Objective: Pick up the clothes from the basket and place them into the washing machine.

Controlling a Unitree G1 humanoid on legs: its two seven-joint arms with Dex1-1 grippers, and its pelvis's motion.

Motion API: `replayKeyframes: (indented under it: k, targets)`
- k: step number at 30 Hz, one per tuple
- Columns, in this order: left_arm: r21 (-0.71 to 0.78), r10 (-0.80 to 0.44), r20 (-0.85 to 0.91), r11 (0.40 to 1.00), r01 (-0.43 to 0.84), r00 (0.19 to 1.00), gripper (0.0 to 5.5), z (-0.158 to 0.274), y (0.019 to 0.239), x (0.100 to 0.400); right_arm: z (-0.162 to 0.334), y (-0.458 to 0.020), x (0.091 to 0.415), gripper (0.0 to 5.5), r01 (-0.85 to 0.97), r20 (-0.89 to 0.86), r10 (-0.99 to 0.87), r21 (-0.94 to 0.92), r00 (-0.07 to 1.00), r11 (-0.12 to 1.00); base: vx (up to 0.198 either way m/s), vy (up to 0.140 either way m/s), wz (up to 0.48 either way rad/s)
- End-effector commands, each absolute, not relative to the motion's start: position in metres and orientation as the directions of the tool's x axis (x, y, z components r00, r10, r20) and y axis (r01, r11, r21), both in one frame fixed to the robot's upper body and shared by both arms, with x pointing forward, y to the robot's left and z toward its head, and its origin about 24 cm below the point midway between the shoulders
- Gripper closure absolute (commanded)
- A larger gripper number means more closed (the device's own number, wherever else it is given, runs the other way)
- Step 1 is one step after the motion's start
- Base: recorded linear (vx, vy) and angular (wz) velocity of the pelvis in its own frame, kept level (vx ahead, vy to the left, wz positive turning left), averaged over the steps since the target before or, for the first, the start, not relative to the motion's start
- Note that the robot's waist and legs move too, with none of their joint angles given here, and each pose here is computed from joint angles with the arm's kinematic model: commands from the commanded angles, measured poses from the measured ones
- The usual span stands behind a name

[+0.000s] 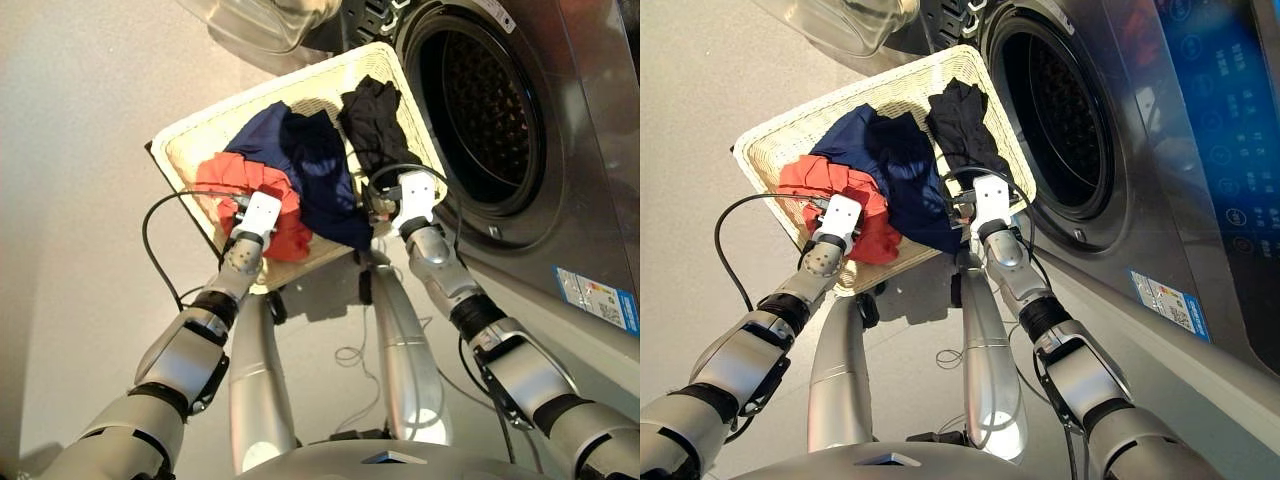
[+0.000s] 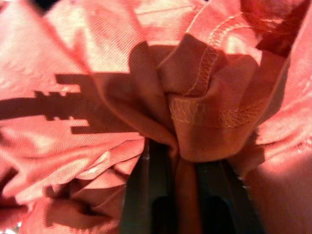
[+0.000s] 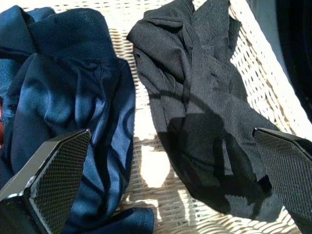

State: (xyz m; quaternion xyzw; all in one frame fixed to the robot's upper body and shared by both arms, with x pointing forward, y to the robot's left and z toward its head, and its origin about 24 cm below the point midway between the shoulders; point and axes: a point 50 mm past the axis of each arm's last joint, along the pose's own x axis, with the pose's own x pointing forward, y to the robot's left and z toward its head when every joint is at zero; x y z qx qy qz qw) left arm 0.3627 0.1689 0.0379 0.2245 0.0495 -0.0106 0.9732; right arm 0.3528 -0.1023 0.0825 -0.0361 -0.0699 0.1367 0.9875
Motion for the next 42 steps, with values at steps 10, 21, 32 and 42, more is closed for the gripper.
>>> replayKeyframes:
  k: [10,21,32,42]
  targets:
    - [0.189,0.034,-0.078,0.982,-0.019,0.996,5.50,0.036,0.162,0.359,0.081,-0.108,0.353,0.00,-0.231,0.167,0.251,-0.129,0.954,0.964,-0.021,-0.010,0.019]
    - [-0.215,-0.054,0.179,0.972,0.093,0.982,5.50,0.083,0.119,0.352,0.067,-0.108,0.350,0.00,-0.296,0.068,0.348,-0.388,0.935,0.873,0.028,-0.064,0.138]
    - [-0.436,-0.145,0.335,0.852,0.289,0.931,5.50,0.124,0.086,0.334,0.092,-0.086,0.347,0.00,-0.389,0.119,0.521,-0.532,0.846,0.752,0.003,-0.012,0.028]
    - [-0.453,-0.204,0.378,0.810,0.373,0.903,5.50,0.136,0.069,0.328,0.121,-0.061,0.345,0.00,-0.366,0.189,0.628,-0.674,0.755,0.642,0.000,0.000,0.000]
